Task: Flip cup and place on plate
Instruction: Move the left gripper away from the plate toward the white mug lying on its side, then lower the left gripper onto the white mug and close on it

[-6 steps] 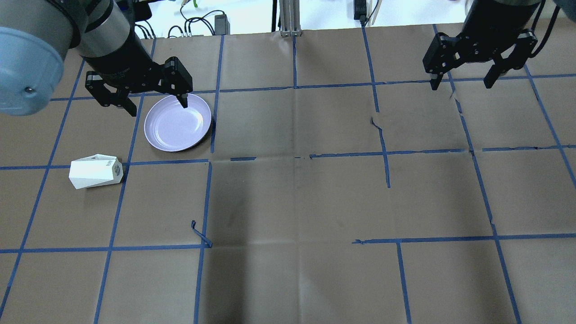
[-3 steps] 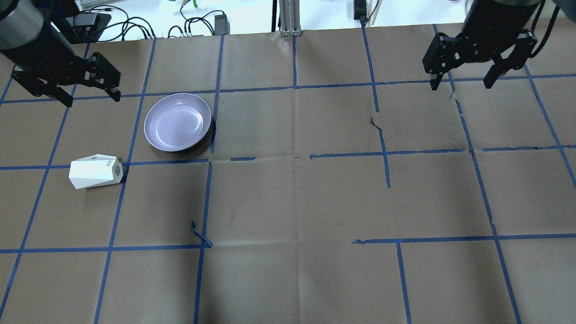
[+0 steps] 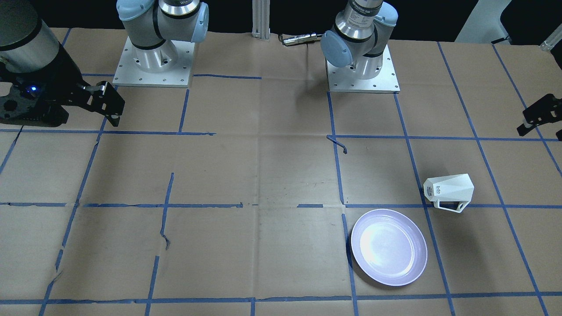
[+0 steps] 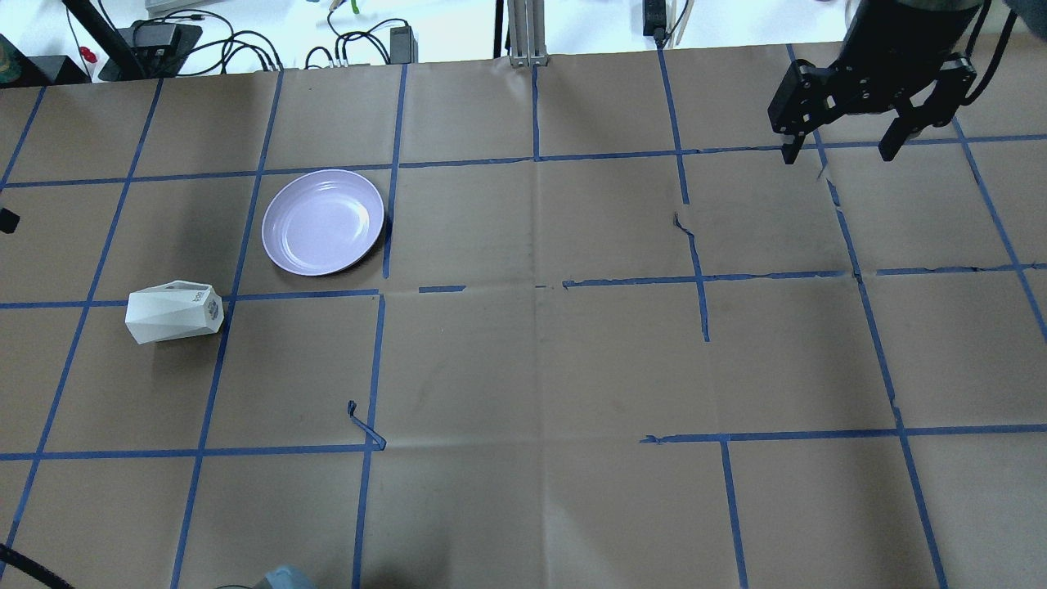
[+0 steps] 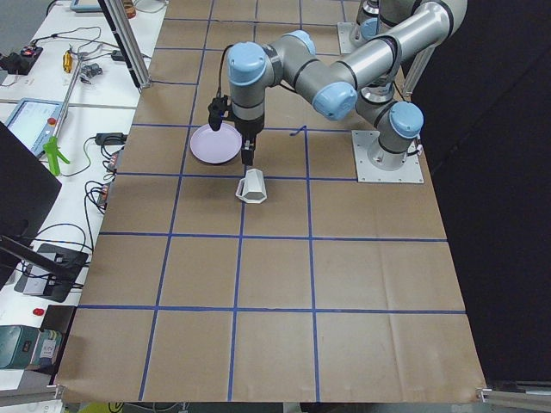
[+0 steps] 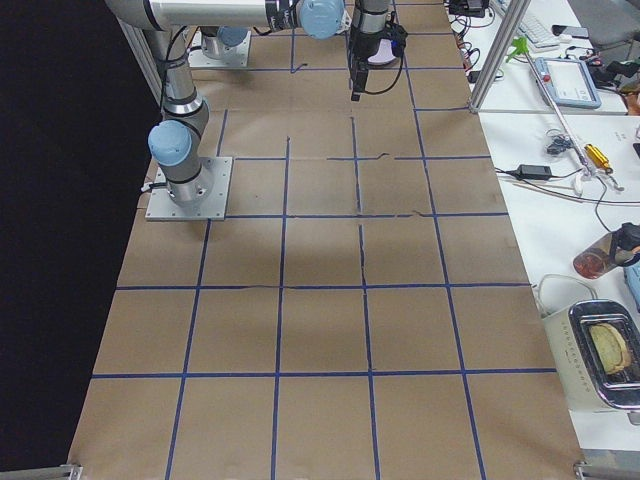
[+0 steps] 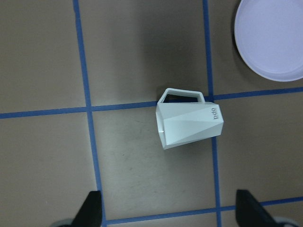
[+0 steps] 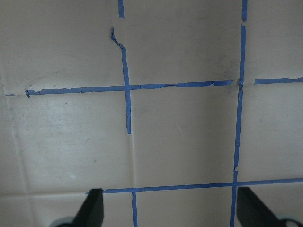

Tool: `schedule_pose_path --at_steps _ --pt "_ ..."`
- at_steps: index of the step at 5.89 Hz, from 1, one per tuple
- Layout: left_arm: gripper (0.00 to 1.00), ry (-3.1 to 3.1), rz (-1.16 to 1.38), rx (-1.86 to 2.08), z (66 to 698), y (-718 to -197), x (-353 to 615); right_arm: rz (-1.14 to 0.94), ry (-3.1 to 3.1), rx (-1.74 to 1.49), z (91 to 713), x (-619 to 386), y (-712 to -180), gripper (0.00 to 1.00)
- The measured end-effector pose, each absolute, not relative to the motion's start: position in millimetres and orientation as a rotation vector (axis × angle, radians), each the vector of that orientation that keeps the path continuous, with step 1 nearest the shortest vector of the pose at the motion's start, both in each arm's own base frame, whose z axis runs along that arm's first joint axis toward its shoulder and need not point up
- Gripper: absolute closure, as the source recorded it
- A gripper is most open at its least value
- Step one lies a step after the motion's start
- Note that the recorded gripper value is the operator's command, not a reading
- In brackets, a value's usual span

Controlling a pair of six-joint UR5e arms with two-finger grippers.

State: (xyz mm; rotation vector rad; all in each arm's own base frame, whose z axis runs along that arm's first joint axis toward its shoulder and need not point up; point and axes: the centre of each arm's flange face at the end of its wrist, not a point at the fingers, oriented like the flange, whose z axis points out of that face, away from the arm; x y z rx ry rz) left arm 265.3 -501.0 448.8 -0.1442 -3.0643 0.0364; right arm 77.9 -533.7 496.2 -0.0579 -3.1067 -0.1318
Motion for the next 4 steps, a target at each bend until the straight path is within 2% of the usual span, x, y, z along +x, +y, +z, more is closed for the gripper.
schedule_pose_path --at_steps 2,4 --pt "0.01 -2.938 0.047 -0.139 421.4 -494.7 302.4 -0.132 -3.107 -0.058 496.1 77.9 -533.7 0.00" --pt "0.01 -2.614 0.128 -0.035 344.7 -493.1 348.7 -0.132 -3.107 -0.058 496.2 77.9 -533.7 0.00"
